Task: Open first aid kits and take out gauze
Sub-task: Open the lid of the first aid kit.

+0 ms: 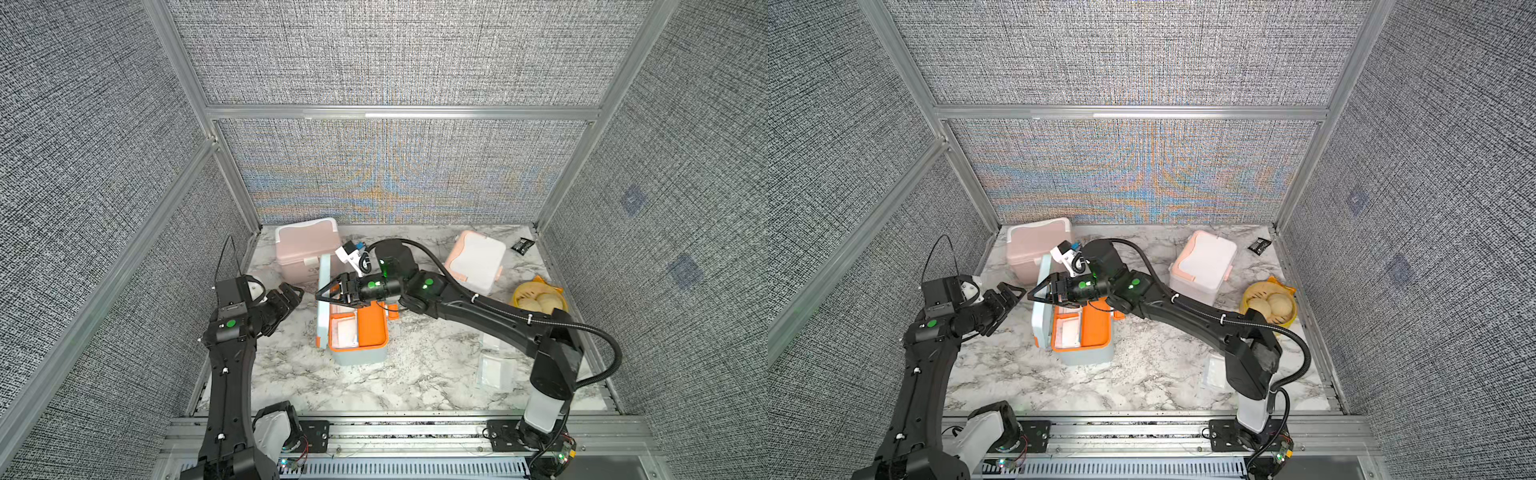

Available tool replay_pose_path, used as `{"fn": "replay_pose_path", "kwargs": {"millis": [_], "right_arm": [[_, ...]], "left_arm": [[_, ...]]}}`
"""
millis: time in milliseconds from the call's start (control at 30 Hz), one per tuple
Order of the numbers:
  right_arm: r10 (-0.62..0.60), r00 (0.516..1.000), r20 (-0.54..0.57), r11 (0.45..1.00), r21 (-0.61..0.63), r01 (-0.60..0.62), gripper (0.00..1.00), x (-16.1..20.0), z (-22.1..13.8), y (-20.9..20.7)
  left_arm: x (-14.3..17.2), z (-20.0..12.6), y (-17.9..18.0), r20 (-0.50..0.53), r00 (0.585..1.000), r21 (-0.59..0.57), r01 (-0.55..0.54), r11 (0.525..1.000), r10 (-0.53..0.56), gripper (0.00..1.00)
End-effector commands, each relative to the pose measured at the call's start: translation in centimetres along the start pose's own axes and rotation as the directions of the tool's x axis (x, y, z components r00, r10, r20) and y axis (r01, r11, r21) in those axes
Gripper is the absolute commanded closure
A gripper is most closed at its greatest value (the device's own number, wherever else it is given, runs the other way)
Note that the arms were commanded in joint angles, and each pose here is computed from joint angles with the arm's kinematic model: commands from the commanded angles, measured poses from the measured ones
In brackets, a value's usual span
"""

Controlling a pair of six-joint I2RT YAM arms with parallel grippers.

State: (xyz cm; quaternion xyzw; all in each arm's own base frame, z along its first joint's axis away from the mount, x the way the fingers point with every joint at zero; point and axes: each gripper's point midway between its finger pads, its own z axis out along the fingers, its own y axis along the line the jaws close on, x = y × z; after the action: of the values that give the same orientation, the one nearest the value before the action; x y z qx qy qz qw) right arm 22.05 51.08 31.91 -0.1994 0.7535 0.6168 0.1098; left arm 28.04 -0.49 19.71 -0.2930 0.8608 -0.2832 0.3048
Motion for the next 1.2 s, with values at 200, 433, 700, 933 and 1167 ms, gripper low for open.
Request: {"fn": "replay_pose_path", "kwargs": {"millis": [200, 433, 700, 933, 1167], "right_arm": [[-0.046, 0.997, -0.069, 0.999, 0.026, 0.048, 0.39, 0.7, 3.6, -0.8], [-0.074, 0.993, -0.090, 0.997, 0.032, 0.077, 0.28, 0.1, 5.2, -1.1], [-0.155, 0.988, -0.031, 0.983, 0.095, 0.157, 0.11, -0.2, 1.3, 0.0], [-0.169, 0.985, 0.020, 0.977, 0.132, 0.165, 0.06, -0.6, 0.0, -1.0], [-0.177, 0.979, 0.103, 0.921, 0.367, 0.128, 0.12, -2.4, -4.2, -5.3]], "left_arm": [[-1.8, -3.0, -1.2, 0.080, 0.997, 0.016, -0.014, 1.000, 0.013, 0.03], [-3.7, -6.0, -3.4, 0.161, 0.984, 0.006, -0.079, 0.997, 0.077, 0.02], [-4.2, -8.3, -5.4, 0.194, 0.972, 0.014, -0.138, 0.990, 0.133, 0.01], [-3.5, -9.6, -6.2, 0.220, 0.963, 0.033, -0.166, 0.986, 0.155, 0.00], [-2.3, -9.9, -7.4, 0.218, 0.961, 0.125, -0.198, 0.972, 0.168, 0.00]]}}
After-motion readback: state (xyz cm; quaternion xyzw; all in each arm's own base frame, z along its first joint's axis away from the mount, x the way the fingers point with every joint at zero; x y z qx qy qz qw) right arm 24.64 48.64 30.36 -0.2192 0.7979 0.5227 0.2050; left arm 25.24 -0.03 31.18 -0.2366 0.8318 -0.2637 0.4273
